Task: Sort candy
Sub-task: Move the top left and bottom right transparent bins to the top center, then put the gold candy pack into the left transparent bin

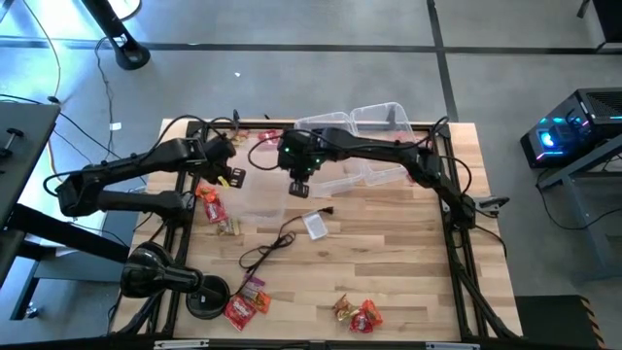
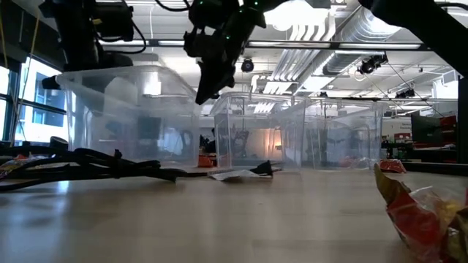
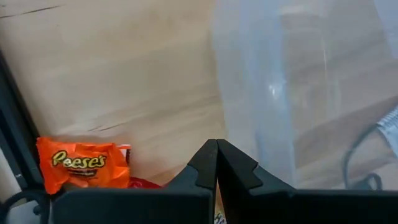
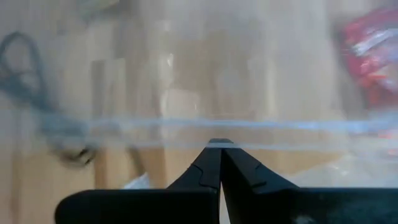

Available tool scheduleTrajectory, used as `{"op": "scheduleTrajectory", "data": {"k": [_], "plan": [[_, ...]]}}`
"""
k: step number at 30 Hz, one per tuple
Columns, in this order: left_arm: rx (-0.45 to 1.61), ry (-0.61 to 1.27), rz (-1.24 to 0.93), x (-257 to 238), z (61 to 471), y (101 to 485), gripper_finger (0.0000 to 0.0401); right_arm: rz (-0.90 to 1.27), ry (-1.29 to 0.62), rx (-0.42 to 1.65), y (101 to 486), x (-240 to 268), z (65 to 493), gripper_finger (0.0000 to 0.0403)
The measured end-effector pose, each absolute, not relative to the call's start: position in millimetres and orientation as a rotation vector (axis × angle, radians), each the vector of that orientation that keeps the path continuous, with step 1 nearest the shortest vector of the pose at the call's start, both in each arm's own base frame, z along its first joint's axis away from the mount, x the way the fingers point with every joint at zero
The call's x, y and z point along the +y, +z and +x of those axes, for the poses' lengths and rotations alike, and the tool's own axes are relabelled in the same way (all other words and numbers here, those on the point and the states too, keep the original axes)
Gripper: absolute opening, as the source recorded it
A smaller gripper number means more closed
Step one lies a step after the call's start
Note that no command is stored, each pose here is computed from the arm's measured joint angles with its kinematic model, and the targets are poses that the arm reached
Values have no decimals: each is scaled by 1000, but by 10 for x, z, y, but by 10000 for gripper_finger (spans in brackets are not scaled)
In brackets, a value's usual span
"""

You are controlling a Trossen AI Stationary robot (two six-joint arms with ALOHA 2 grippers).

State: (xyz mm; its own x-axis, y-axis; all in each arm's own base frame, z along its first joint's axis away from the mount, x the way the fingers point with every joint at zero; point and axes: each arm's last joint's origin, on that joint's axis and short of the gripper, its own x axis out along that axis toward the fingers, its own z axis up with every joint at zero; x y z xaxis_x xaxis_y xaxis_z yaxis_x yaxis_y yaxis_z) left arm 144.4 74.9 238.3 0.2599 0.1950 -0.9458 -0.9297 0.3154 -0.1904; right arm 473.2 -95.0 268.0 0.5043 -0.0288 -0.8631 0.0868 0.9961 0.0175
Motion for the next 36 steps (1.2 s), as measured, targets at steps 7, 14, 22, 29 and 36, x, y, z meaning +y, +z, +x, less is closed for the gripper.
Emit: {"op": "scheduleTrajectory", "data": {"k": [7,14,22,29,36], "plan": [[940,915,-866,714,1516,2437,0,19,-198,1040,2781,-1197,4649,0],[732,1014,-734,931,1475,2952,0,41,-233,964,3196,-1386,4389,0],[785,1092,-660,1254,1496,3060,0,76,-254,959,3307,-1442,4280,0],[949,1120,-645,1742,1615,3071,0,58,-244,991,3374,-1421,4188,0],[881,1124,-539,2240,1818,3503,4,68,-265,981,3481,-1486,4077,0]]}}
